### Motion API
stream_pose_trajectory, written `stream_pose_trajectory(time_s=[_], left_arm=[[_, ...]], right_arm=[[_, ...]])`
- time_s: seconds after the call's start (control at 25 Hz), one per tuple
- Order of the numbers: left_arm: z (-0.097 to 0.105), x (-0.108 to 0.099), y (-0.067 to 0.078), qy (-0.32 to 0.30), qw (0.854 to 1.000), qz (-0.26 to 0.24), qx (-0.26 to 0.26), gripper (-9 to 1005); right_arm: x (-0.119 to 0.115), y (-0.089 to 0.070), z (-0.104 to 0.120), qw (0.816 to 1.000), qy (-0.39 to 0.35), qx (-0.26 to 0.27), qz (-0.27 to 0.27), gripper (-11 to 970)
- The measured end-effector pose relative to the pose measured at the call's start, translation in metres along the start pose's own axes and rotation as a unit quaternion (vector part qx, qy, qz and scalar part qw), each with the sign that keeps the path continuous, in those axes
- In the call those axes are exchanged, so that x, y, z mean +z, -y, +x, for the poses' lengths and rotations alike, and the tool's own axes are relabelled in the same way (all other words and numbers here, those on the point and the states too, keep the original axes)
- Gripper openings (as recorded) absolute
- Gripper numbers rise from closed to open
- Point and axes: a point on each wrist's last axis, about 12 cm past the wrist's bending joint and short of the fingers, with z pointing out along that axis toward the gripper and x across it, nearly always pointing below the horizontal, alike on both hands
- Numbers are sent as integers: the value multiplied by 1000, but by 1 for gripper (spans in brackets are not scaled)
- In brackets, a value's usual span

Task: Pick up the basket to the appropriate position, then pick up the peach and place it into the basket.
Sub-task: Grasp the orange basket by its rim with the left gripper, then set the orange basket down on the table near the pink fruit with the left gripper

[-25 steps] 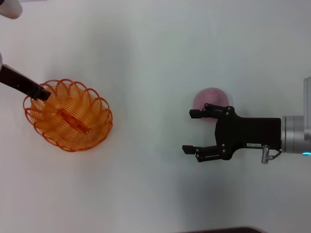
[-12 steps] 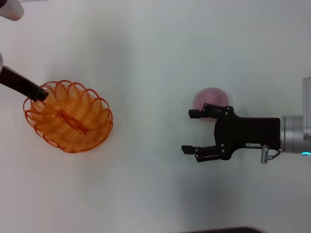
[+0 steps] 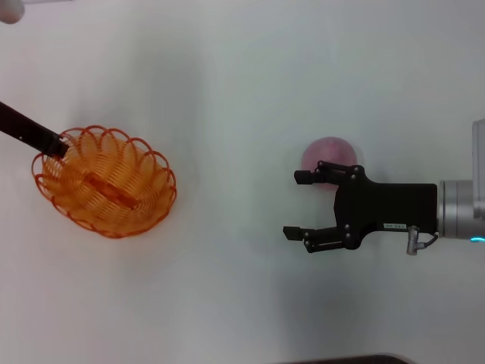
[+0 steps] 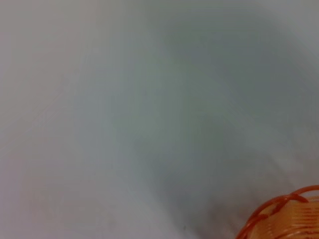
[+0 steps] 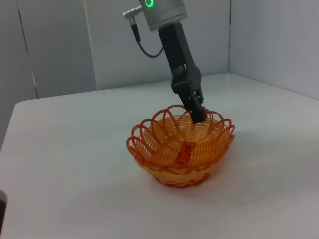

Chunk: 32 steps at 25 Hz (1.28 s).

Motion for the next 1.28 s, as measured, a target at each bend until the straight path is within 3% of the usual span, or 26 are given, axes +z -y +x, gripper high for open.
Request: stream_pose_trajectory(time_s=[0.32,0.72,0.92,1.28], left_arm=[[1,-21,-6,-9,997,51,-65,102],[15,-46,-31,29,972,139,-186,73],[26,-44,-32,51,957,177,-223,64],[53,-23,-19,96,928,215,-290,63]], right_arm=[[2,1,-2,1000,1,-2,-3,944],[3,0,-1,1000,2,2,-5,944],[4,-1,0,1000,2,6,-6,944],[4,-2,0,1000,2,7,-8,944]])
